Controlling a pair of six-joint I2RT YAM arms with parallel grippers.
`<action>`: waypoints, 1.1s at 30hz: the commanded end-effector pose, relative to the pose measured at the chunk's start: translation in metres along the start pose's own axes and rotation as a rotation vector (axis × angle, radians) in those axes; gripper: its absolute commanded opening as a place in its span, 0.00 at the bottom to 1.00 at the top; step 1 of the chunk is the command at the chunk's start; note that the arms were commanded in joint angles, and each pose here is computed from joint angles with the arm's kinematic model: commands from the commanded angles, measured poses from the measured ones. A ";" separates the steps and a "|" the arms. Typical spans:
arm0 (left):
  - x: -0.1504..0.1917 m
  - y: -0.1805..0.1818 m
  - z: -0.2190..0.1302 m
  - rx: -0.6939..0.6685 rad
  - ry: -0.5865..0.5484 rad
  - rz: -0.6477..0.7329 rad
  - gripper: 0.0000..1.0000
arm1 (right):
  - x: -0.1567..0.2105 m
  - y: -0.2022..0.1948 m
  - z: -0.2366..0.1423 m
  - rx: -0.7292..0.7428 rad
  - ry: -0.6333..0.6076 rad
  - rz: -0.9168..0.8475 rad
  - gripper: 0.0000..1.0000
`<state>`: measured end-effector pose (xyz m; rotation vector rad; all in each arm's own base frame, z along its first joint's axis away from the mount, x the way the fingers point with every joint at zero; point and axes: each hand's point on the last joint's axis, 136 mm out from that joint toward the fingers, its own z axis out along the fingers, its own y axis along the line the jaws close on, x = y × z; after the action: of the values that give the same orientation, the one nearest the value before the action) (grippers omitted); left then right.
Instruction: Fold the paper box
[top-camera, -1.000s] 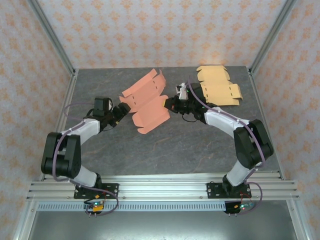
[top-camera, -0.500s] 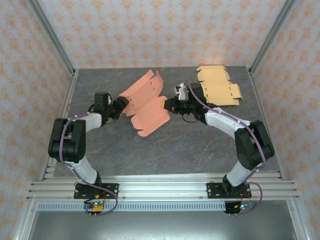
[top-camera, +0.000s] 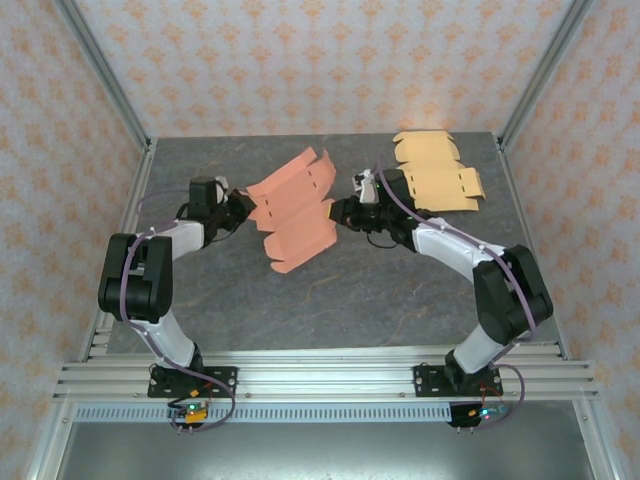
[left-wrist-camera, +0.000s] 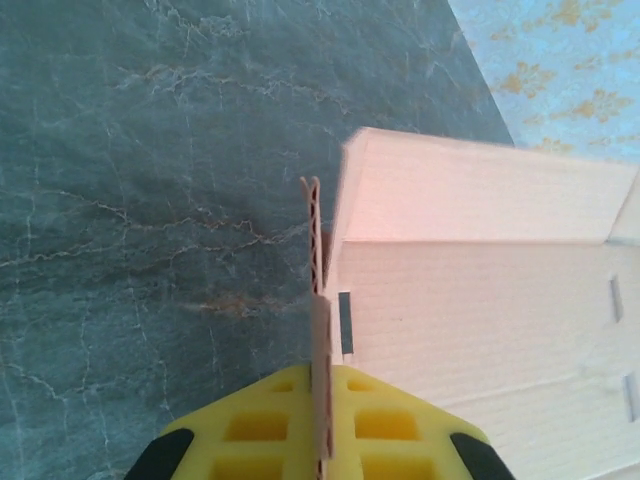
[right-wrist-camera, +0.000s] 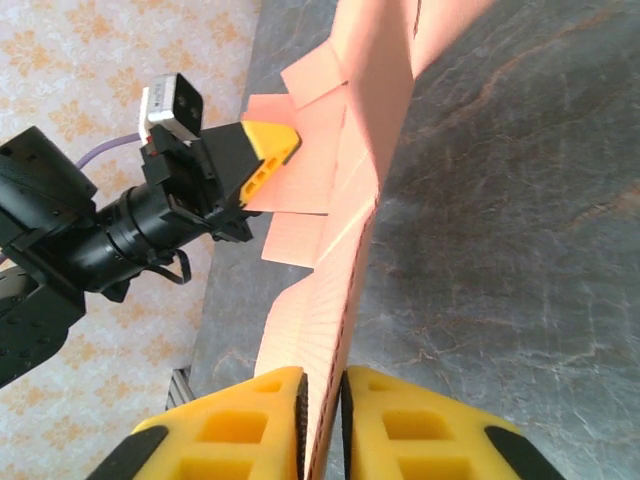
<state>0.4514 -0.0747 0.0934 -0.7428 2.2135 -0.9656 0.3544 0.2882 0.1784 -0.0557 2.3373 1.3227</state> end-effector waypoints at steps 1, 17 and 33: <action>-0.004 -0.015 -0.002 0.029 -0.005 0.119 0.00 | -0.005 -0.007 -0.014 0.057 -0.074 -0.006 0.25; 0.063 -0.100 -0.020 0.128 -0.142 0.735 0.00 | -0.046 -0.020 -0.095 0.362 -0.042 -0.507 0.60; 0.105 -0.126 -0.039 0.193 -0.157 0.913 0.00 | -0.042 -0.028 -0.042 0.091 0.438 -1.414 0.67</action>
<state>0.3812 -0.2035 0.1718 0.2673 1.9893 -0.6445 0.3974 0.2177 0.1865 -1.5116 1.9396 0.3868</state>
